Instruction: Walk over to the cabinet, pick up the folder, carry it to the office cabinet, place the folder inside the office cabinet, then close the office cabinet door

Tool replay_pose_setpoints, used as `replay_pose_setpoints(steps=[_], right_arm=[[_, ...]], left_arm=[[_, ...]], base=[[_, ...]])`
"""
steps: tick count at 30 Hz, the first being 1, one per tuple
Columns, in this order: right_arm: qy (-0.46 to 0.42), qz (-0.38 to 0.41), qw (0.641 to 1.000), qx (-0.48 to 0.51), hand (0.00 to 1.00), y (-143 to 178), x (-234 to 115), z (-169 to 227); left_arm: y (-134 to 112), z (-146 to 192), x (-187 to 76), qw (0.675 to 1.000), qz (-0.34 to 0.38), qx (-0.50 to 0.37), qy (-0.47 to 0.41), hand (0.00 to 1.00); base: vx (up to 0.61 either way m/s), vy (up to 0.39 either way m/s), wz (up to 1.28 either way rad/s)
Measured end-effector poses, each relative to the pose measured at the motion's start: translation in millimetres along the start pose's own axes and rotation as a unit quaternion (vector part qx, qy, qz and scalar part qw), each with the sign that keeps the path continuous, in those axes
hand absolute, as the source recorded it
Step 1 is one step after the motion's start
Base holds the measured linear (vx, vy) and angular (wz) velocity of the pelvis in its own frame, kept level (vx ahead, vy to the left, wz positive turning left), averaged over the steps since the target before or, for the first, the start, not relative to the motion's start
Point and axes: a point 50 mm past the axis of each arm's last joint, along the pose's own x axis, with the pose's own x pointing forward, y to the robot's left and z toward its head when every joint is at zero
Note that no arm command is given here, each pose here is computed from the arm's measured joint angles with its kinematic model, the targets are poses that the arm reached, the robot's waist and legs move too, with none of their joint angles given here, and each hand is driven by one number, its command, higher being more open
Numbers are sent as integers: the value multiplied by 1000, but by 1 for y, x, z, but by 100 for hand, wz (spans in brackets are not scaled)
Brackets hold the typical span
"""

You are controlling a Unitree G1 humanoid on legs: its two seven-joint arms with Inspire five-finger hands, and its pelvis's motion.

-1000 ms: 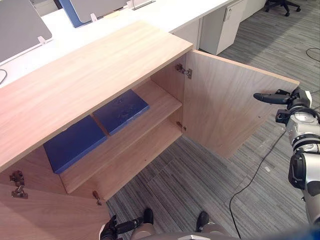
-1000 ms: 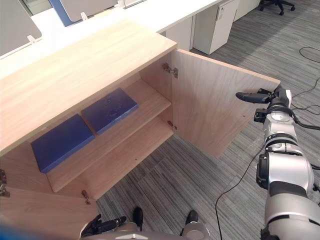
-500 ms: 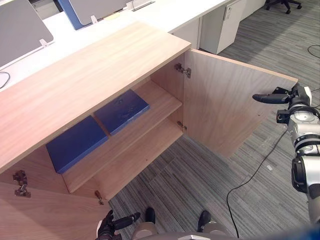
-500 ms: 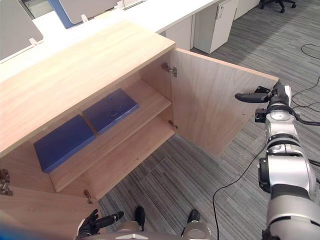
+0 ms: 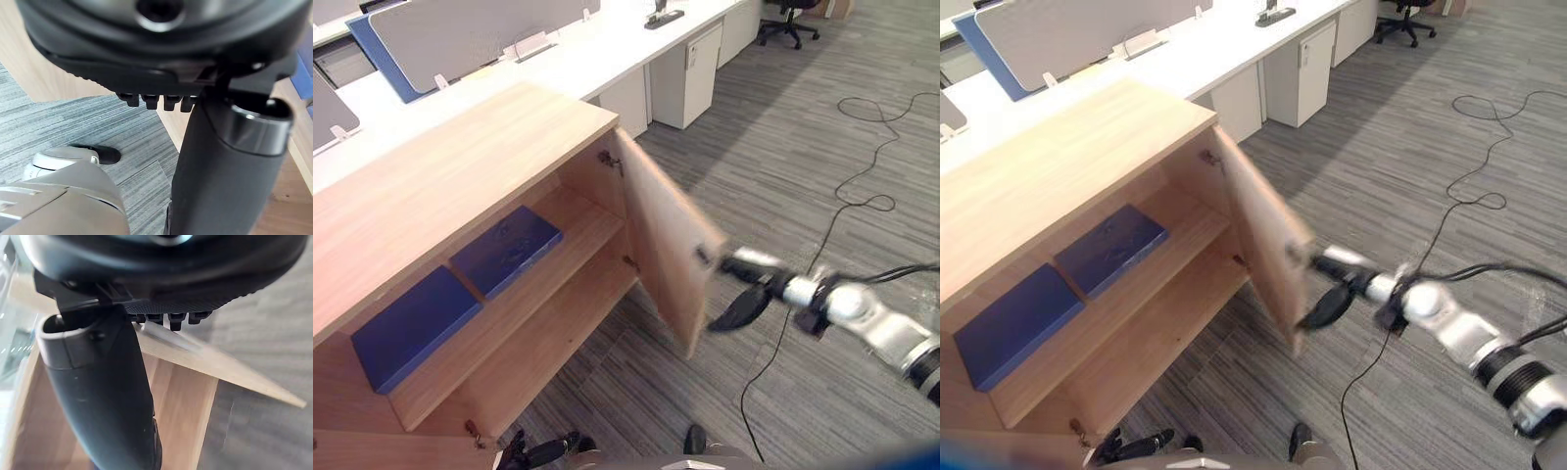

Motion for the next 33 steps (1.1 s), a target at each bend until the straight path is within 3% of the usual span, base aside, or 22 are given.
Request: replay_pose_setpoints(steps=[3, 6, 10, 13, 17, 21, 26, 33], right_arm=[[-66, 122, 988, 65, 100, 45, 20, 12], [-73, 183, 976, 93, 100, 69, 28, 9], [-37, 186, 974, 127, 100, 80, 30, -13], [27, 174, 980, 91, 100, 85, 33, -40], [123, 116, 982, 90, 100, 102, 34, -88], [195, -12, 971, 139, 100, 114, 50, -122], [264, -166, 922, 231, 100, 128, 77, -135], [364, -215, 833, 358, 100, 173, 51, -168]], left_arm=[[-5, 7, 2, 1000, 2, -5, -10, 100], [-1, 8, 2, 1000, 20, -7, -11, 100], [7, 3, 1, 999, 42, -20, -4, 100], [9, 0, 0, 999, 47, -20, 0, 100], [-3, 16, 1, 998, 45, -18, -34, 100], [-24, 42, -1, 995, 18, 27, -95, 100], [-44, 43, -3, 994, 3, 51, -100, 100], [-68, 36, -8, 978, -88, 156, -108, 100]], base=[[107, -26, 29], [112, 8, 16], [78, 46, 11], [-4, 45, 5], [-75, 27, 61], [-9, 66, 108], [43, 107, 104], [53, 136, 108]])
